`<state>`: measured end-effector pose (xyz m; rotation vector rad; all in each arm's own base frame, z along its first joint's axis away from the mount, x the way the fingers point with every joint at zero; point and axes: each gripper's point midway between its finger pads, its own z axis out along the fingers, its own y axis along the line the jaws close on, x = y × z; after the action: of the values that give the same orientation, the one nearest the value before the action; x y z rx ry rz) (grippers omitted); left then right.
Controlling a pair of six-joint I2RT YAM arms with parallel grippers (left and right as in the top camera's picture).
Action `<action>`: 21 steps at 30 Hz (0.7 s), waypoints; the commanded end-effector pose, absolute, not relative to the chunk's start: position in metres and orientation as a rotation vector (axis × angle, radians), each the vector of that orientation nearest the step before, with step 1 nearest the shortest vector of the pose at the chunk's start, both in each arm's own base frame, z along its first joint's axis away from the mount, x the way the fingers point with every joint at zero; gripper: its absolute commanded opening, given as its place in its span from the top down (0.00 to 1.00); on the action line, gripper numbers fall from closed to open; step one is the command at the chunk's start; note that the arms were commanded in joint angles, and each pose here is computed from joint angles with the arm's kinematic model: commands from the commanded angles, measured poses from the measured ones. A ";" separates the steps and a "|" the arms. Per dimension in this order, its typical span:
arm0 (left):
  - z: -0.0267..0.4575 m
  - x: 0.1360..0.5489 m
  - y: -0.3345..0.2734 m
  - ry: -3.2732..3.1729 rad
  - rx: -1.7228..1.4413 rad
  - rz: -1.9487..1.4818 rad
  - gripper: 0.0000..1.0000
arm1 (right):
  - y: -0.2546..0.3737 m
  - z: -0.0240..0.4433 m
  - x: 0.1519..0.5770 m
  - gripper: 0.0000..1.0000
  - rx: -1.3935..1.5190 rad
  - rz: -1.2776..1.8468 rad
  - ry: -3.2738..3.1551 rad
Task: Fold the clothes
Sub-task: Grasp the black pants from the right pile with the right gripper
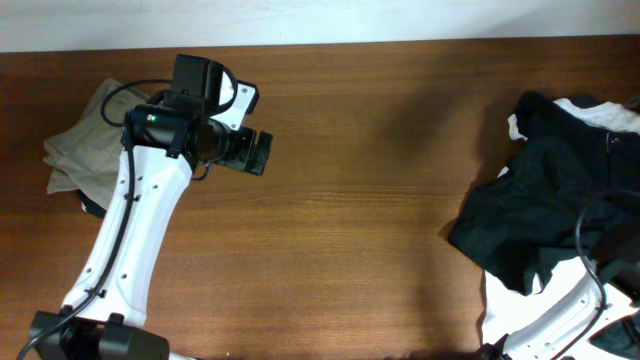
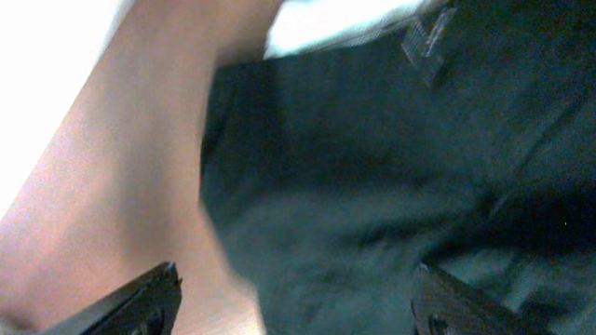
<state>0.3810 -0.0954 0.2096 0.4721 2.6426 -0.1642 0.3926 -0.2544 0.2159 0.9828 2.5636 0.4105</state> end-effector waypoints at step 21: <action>0.216 0.381 -0.075 2.653 0.431 -0.026 0.01 | -0.198 0.099 0.399 0.96 0.736 0.063 3.006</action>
<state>0.3783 -0.0744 0.2073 0.4413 2.6792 -0.0055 0.3946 -0.2016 0.0906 0.7790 3.0331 -0.0014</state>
